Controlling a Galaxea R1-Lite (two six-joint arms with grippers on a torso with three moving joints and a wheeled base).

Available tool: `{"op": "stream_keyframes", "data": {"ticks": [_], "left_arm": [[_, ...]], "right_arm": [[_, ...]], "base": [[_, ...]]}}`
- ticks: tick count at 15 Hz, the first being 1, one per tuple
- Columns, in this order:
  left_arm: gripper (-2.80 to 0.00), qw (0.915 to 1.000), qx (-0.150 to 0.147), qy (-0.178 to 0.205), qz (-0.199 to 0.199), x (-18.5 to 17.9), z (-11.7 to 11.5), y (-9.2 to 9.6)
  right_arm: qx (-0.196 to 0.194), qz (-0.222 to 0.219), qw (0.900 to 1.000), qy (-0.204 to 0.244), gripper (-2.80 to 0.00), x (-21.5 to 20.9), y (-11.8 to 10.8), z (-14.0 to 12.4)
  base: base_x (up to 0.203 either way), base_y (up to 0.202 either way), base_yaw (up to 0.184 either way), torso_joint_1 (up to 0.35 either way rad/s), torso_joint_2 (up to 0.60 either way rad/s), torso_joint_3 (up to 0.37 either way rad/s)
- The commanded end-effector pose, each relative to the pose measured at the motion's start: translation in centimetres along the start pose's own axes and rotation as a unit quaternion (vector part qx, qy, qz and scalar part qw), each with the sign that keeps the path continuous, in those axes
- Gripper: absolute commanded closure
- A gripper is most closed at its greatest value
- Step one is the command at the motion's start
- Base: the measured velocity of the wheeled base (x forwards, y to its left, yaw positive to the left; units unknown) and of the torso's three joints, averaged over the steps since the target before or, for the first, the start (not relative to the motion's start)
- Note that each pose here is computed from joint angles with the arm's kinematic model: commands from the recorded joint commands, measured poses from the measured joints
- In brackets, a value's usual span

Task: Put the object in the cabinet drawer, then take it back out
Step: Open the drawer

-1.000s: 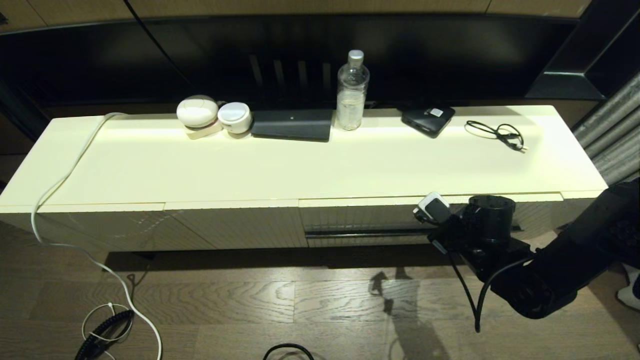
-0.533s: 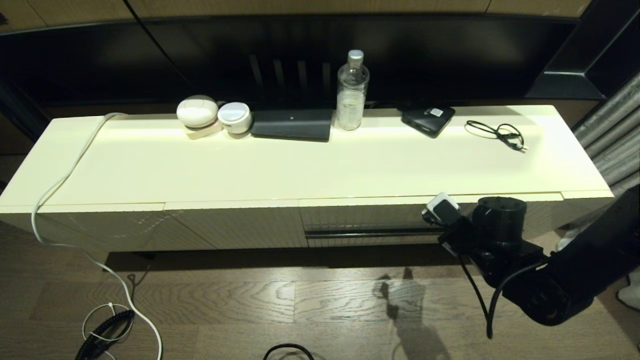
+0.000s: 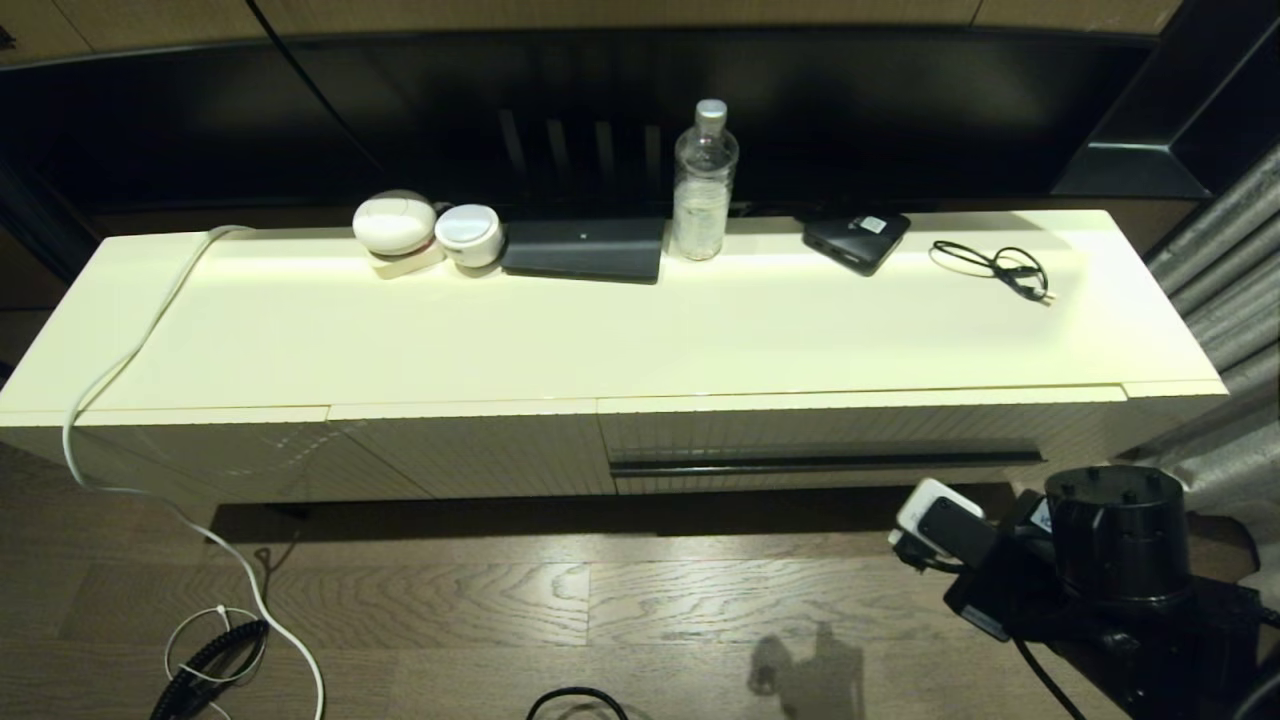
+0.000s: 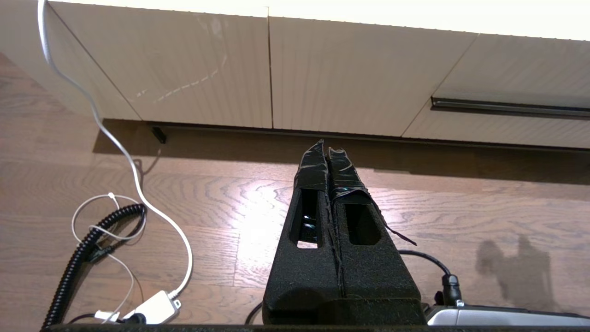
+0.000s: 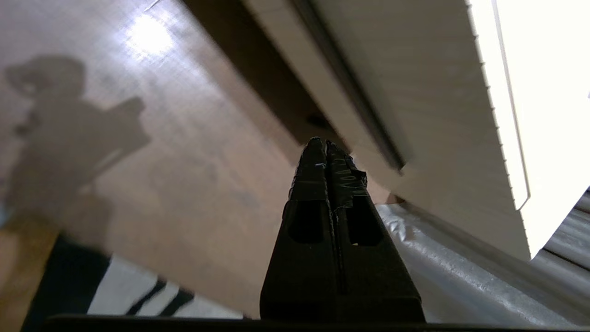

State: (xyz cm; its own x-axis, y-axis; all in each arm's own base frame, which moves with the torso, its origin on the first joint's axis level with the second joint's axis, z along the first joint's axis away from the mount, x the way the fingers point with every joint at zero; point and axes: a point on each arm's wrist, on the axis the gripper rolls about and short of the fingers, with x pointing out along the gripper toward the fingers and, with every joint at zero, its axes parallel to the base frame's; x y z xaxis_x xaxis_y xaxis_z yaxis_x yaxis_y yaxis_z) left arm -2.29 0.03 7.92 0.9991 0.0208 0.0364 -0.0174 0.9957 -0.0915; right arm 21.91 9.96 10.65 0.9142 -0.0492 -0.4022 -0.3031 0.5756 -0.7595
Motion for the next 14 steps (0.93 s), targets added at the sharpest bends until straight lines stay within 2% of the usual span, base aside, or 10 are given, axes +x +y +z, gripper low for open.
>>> {"op": "stream_keyframes", "data": {"ticks": [1,5,6,8,11,14], "left_arm": [[0.0,1.0,-0.001,-0.001,0.0,0.0,0.0,0.0],[0.0,1.0,-0.001,-0.001,0.0,0.0,0.0,0.0],[0.0,1.0,-0.001,-0.001,0.0,0.0,0.0,0.0],[0.0,1.0,-0.001,-0.001,0.0,0.0,0.0,0.0],[0.0,1.0,-0.001,-0.001,0.0,0.0,0.0,0.0],[0.0,1.0,-0.001,-0.001,0.0,0.0,0.0,0.0]], "right_arm": [[-0.001,-0.009,1.0,0.004,0.0,-3.4,-1.4,-1.0],[0.008,-0.023,0.999,0.034,0.0,-5.9,-2.6,-3.1],[0.002,-0.014,0.999,0.043,0.0,-6.5,-2.7,-3.7],[-0.009,0.02,0.997,0.072,0.0,-7.6,-2.7,-5.4],[0.004,0.115,0.993,0.03,0.0,-8.9,-2.7,-7.1],[-0.001,0.165,0.986,0.011,0.0,-9.3,-2.6,-8.3]], "base": [[0.0,0.0,0.0,0.0,0.0,0.0],[0.0,0.0,0.0,0.0,0.0,0.0],[0.0,0.0,0.0,0.0,0.0,0.0],[0.0,0.0,0.0,0.0,0.0,0.0],[0.0,0.0,0.0,0.0,0.0,0.0],[0.0,0.0,0.0,0.0,0.0,0.0]]}}
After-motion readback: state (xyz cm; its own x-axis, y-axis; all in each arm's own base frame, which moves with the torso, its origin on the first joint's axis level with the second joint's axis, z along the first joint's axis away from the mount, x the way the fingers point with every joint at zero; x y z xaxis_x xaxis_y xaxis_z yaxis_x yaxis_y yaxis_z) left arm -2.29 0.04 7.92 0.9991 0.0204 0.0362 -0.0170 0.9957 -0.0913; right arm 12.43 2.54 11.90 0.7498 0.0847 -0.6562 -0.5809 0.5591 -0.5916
